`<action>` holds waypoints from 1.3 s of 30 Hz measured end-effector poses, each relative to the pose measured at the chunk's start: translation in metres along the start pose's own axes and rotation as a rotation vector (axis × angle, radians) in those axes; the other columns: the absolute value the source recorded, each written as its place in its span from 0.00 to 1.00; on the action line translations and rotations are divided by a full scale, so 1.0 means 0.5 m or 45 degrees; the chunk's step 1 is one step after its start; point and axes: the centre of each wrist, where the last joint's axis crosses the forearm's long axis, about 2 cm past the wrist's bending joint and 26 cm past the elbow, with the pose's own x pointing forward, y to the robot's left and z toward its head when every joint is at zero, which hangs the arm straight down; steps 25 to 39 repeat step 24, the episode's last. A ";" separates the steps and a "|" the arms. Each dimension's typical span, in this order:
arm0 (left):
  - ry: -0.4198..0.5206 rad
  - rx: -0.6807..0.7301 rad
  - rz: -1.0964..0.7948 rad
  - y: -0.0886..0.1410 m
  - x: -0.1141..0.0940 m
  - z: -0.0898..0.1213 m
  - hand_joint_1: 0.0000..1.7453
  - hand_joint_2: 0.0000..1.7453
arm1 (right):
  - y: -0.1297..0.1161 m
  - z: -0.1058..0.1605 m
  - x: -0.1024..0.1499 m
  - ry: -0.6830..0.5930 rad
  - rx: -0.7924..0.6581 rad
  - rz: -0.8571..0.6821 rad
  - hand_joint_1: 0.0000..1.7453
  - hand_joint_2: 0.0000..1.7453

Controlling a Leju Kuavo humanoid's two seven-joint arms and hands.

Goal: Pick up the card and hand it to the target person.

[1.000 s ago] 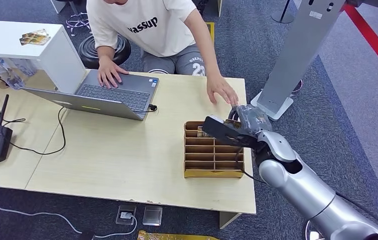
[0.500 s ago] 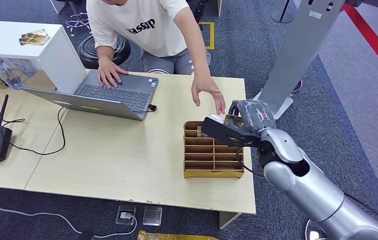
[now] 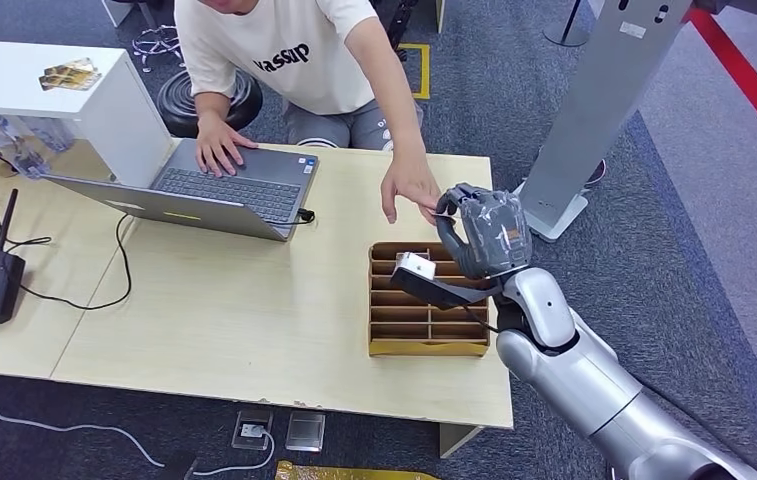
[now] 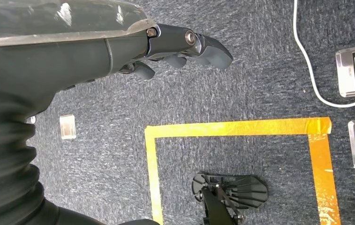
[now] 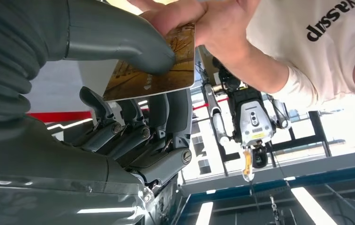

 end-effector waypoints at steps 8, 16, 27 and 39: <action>0.005 0.005 0.011 0.000 -0.002 0.000 0.00 1.00 | 0.044 0.003 0.014 0.017 -0.005 -0.026 0.89 1.00; 0.017 -0.022 0.023 -0.001 -0.011 0.002 0.00 0.00 | 0.077 0.006 0.031 0.030 0.019 -0.057 0.00 1.00; 0.047 0.014 0.055 0.000 -0.023 0.004 0.00 0.00 | 0.102 0.022 0.040 0.181 0.101 -0.608 0.00 1.00; 0.047 0.014 0.055 0.000 -0.023 0.004 0.00 0.00 | 0.102 0.022 0.040 0.181 0.101 -0.608 0.00 1.00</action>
